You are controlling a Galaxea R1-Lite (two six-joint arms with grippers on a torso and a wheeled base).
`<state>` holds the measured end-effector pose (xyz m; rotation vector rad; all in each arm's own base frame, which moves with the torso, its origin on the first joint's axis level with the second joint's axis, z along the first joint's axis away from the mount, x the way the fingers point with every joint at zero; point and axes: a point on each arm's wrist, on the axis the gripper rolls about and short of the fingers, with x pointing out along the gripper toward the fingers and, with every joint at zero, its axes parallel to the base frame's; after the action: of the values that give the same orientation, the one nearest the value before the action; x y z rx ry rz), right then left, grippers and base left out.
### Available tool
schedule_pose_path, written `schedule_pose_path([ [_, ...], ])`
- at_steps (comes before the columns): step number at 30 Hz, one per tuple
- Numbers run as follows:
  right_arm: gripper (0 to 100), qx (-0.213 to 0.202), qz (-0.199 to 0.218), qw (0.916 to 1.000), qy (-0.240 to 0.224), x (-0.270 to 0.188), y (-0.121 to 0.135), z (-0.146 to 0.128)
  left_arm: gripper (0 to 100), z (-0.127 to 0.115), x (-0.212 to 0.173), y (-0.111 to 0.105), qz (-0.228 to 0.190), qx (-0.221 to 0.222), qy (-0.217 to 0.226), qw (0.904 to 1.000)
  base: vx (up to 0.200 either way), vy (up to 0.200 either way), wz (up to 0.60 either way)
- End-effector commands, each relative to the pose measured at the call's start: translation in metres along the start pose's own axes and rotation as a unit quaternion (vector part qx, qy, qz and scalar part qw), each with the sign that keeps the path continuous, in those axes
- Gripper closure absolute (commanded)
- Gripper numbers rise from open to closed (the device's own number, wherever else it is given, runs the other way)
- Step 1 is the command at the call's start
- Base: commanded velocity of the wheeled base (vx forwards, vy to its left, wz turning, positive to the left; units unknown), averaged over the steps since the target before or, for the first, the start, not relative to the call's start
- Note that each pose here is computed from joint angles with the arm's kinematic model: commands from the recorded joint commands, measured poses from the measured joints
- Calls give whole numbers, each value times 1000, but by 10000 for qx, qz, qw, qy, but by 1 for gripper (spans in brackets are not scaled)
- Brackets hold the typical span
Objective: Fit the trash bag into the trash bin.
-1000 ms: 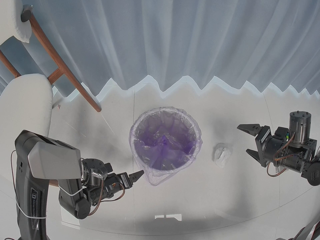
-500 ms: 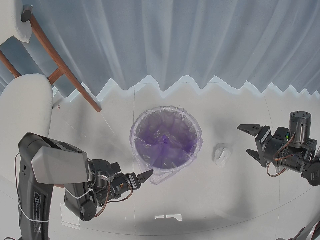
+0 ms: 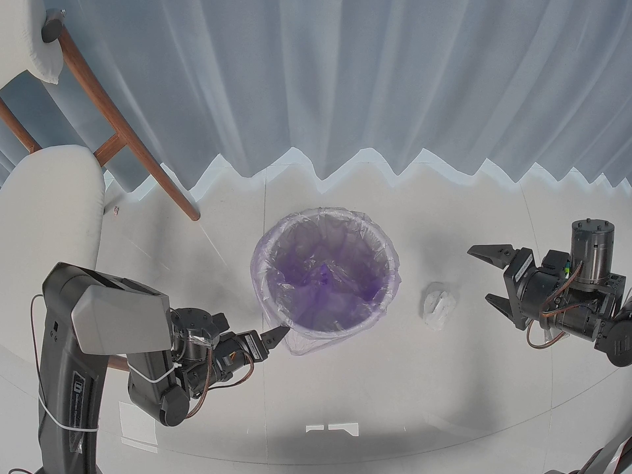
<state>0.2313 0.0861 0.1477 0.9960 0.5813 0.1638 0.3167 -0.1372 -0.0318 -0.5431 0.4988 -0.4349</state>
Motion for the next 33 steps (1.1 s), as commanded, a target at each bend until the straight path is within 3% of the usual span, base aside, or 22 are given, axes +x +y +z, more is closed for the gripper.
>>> schedule_pose_path([
  [1,0,-2,12,10000,-9,0,1,0,0,6,10,13,83,-53,-167,9998,0,0,0],
  [14,0,-2,5,10000,-5,0,1,0,0,21,51,44,522,-249,-210,9981,0,0,0],
  [21,0,23,-72,10000,28,0,-3,-1,0,18,65,52,830,-342,98,9959,0,0,0],
  [23,0,24,-79,10000,31,0,-4,-2,0,17,67,52,1025,-401,403,9931,0,0,0],
  [30,0,22,-96,9999,49,4,-3,-2,0,30,73,43,1506,-551,1152,9803,0,0,0],
  [33,0,27,-113,9999,49,3,-5,-2,0,34,73,38,1478,-541,1156,9807,0,0,0],
])
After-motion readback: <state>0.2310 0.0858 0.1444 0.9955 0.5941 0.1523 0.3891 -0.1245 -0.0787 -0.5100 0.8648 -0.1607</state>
